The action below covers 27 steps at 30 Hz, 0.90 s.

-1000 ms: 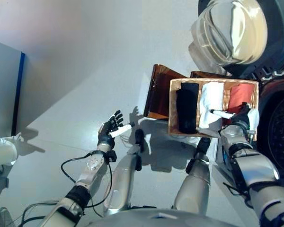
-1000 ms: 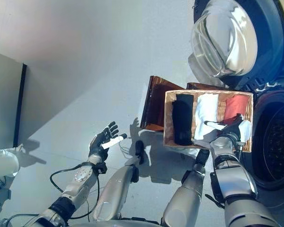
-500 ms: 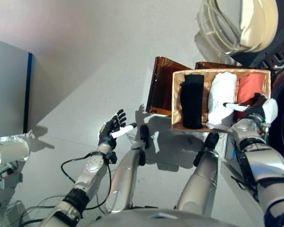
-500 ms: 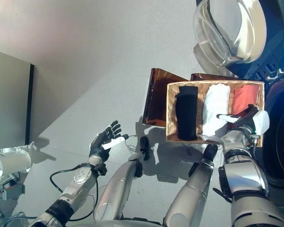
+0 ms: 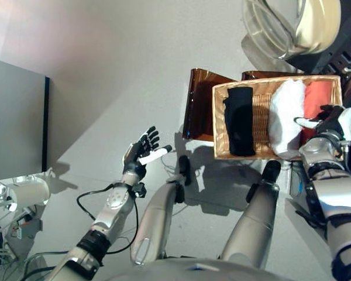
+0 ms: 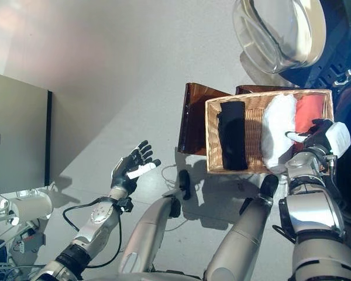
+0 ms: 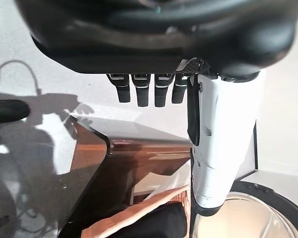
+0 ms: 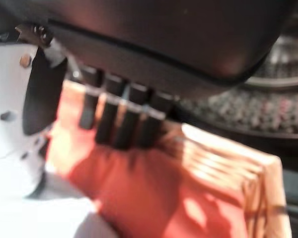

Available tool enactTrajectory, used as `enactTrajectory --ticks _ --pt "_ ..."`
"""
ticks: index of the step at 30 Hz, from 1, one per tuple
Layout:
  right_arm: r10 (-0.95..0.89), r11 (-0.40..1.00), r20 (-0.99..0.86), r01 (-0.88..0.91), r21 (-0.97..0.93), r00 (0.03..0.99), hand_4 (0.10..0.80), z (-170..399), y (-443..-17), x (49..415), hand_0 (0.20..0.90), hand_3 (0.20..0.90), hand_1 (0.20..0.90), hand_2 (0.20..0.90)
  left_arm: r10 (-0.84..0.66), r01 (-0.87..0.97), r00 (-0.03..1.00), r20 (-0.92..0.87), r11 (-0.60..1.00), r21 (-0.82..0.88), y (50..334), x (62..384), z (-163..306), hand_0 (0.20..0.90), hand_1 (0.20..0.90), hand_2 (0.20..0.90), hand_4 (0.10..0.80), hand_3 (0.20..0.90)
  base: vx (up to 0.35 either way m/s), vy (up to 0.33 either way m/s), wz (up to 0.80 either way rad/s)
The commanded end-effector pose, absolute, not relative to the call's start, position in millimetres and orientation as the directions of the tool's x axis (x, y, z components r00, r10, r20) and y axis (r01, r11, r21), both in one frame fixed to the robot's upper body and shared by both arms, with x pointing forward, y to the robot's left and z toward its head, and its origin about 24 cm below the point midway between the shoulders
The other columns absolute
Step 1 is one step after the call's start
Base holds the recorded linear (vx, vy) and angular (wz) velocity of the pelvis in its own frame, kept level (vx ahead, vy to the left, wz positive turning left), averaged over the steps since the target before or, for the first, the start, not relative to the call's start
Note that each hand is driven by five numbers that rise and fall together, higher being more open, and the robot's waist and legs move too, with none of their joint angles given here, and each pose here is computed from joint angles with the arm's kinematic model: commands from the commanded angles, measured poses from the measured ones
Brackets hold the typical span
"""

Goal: Pick up the clothes and place them into the washing machine

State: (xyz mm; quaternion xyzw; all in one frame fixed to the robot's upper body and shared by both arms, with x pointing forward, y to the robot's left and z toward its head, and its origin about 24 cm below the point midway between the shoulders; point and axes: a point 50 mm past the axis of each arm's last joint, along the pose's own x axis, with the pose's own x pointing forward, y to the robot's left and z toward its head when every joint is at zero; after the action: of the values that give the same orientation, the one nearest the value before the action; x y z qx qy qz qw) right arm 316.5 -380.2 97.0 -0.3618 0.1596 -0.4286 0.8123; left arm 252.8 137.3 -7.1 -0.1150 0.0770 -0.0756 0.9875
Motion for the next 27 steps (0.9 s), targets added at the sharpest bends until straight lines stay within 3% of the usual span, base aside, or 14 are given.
enactTrajectory --ticks 1,16,22,27 --pt "-0.82 0.348 0.026 0.533 -0.771 0.572 0.3 97 -393 308 0.2 0.2 0.2 0.2 -0.136 0.129 0.991 -0.009 0.956 -0.265 145 254 14 0.9 0.9 0.9 0.8 0.9 0.0 0.0 0.0" --pt "-0.816 0.397 -0.004 0.555 -0.731 0.578 0.3 89 -385 310 0.2 0.2 0.2 0.2 -0.12 0.11 0.992 -0.024 0.962 -0.249 151 254 10 0.9 0.9 0.9 0.8 0.9 0.001 0.0 0.0" --pt "-0.828 0.442 -0.008 0.643 -0.625 0.561 0.3 85 -381 310 0.2 0.2 0.2 0.2 -0.096 0.081 0.994 -0.05 0.966 -0.246 153 255 4 0.9 0.9 0.9 0.8 0.9 0.022 -0.007 -0.04" --pt "-0.782 0.466 0.05 0.636 -0.615 0.622 0.3 83 -371 314 0.2 0.2 0.2 0.2 -0.057 0.038 0.996 -0.071 0.969 -0.244 158 255 -1 0.9 0.9 0.9 0.8 0.9 0.02 -0.032 -0.1"
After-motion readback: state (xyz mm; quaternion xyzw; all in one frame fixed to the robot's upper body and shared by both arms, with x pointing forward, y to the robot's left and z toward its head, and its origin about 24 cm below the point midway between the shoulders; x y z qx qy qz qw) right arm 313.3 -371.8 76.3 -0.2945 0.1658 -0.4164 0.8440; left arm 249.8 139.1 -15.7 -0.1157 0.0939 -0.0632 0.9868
